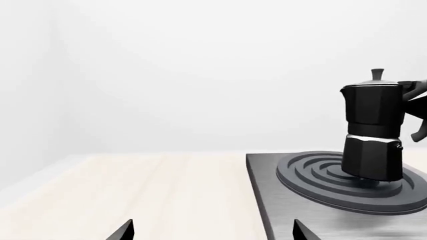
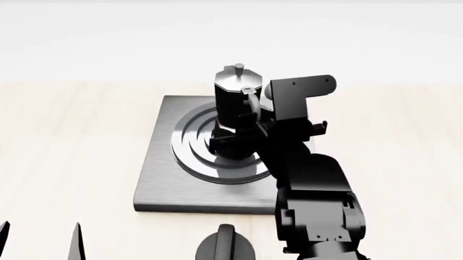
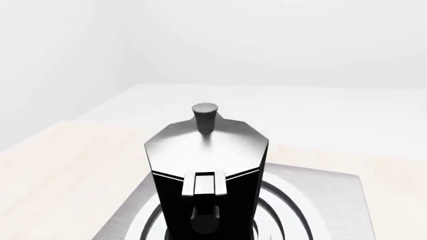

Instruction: Put the moka pot on the stove.

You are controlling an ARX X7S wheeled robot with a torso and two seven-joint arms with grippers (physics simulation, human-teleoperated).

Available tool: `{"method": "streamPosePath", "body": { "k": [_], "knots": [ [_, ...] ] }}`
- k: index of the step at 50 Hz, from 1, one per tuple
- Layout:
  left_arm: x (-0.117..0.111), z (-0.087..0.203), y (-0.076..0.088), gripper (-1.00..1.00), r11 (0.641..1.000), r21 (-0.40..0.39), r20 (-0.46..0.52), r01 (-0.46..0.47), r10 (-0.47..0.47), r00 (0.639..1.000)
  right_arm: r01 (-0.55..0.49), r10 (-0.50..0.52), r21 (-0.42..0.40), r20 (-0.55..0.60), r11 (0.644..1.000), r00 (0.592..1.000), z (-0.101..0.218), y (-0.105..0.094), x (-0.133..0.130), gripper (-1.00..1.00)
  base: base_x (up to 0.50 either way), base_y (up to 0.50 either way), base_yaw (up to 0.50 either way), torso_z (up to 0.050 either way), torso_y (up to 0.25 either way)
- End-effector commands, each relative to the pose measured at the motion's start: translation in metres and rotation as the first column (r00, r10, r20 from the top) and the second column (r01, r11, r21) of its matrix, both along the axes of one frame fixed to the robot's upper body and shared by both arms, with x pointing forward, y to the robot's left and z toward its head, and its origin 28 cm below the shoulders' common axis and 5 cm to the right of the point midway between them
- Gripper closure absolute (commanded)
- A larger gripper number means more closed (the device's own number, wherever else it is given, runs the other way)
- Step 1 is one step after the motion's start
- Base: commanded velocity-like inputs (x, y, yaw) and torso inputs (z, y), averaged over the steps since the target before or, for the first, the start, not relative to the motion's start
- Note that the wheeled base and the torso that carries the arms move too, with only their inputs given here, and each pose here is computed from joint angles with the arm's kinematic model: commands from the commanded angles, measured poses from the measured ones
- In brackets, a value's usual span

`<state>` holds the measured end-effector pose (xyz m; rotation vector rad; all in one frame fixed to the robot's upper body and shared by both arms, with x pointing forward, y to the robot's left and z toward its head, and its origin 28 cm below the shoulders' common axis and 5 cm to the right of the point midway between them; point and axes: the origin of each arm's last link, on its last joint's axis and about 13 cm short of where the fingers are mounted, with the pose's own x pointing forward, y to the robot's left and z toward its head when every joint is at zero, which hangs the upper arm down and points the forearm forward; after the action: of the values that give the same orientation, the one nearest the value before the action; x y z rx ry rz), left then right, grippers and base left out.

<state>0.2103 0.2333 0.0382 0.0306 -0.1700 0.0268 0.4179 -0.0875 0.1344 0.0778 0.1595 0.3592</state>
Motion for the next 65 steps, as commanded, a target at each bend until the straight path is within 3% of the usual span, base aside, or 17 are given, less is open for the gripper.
{"method": "streamPosePath", "body": {
  "k": [1, 54, 55, 65],
  "knots": [
    [0.001, 0.000, 0.000, -1.00, 1.000, -0.001, 0.001, 0.000, 0.000, 1.000, 0.003, -0.003, 0.025, 0.017, 1.000, 1.000, 0.006, 0.001, 0.002, 1.00, 0.00, 0.00, 0.00, 0.000, 0.000],
    [0.002, 0.001, 0.000, -1.00, 1.000, -0.001, 0.004, -0.002, 0.002, 1.000, 0.008, -0.008, 0.024, -0.011, 1.000, 1.000, -0.002, 0.001, -0.001, 1.00, 0.00, 0.00, 0.00, 0.000, 0.001],
    [0.002, 0.001, 0.000, -1.00, 1.000, -0.001, 0.005, -0.003, 0.003, 1.000, 0.011, -0.010, 0.021, -0.013, 1.000, 1.000, -0.003, 0.001, -0.001, -1.00, 0.00, 0.00, 0.00, 0.000, 0.000],
    [0.002, 0.002, 0.000, -1.00, 1.000, -0.002, 0.007, -0.004, 0.004, 1.000, 0.012, -0.012, 0.014, -0.019, 1.000, 1.000, -0.004, 0.001, -0.002, -1.00, 0.00, 0.00, 0.00, 0.000, 0.000]
  ]
}}
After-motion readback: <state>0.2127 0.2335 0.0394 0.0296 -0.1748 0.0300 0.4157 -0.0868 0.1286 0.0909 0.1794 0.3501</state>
